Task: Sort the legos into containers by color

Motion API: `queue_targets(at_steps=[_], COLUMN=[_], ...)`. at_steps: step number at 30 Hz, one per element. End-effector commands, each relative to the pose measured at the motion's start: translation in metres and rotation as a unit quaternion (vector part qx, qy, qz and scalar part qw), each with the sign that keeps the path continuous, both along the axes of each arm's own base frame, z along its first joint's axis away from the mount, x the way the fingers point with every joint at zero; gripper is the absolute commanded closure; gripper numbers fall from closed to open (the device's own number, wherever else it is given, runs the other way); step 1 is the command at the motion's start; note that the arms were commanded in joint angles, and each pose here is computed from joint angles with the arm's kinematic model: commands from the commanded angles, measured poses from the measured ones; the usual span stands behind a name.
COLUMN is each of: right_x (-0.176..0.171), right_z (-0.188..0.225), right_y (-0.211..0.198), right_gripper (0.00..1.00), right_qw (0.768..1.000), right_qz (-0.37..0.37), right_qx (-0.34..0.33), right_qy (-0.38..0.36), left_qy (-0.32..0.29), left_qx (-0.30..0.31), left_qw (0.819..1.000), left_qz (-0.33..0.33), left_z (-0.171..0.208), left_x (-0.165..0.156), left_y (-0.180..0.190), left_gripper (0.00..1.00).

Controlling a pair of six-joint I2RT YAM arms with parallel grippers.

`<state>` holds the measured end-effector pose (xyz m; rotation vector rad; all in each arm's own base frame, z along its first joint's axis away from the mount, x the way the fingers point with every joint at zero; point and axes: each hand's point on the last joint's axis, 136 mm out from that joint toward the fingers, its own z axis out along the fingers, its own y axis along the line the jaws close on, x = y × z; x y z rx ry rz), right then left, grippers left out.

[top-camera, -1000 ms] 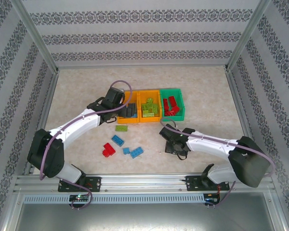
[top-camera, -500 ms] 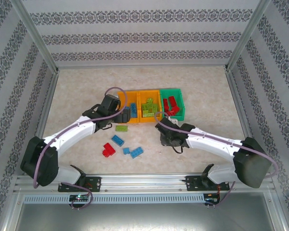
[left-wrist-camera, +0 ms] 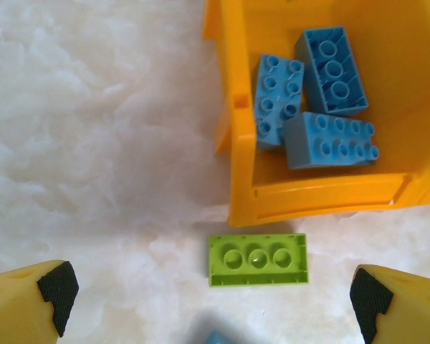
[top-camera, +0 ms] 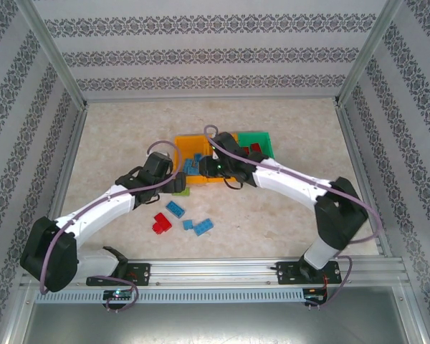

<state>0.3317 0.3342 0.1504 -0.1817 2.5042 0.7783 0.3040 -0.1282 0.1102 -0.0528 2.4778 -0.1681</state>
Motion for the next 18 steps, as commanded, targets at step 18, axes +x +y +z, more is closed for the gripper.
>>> queue_targets(at_steps=[18], right_x=[0.082], right_z=[-0.022], right_y=[0.041], right_gripper=[0.35], right_qw=[0.998], right_qz=[0.019], right_qx=[0.044], right_qy=[0.038], left_qy=[0.025], left_qx=[0.013], left_qw=[0.999], left_qz=[0.035], left_z=[-0.013], left_x=[-0.031], left_y=[0.023], left_gripper=[0.01])
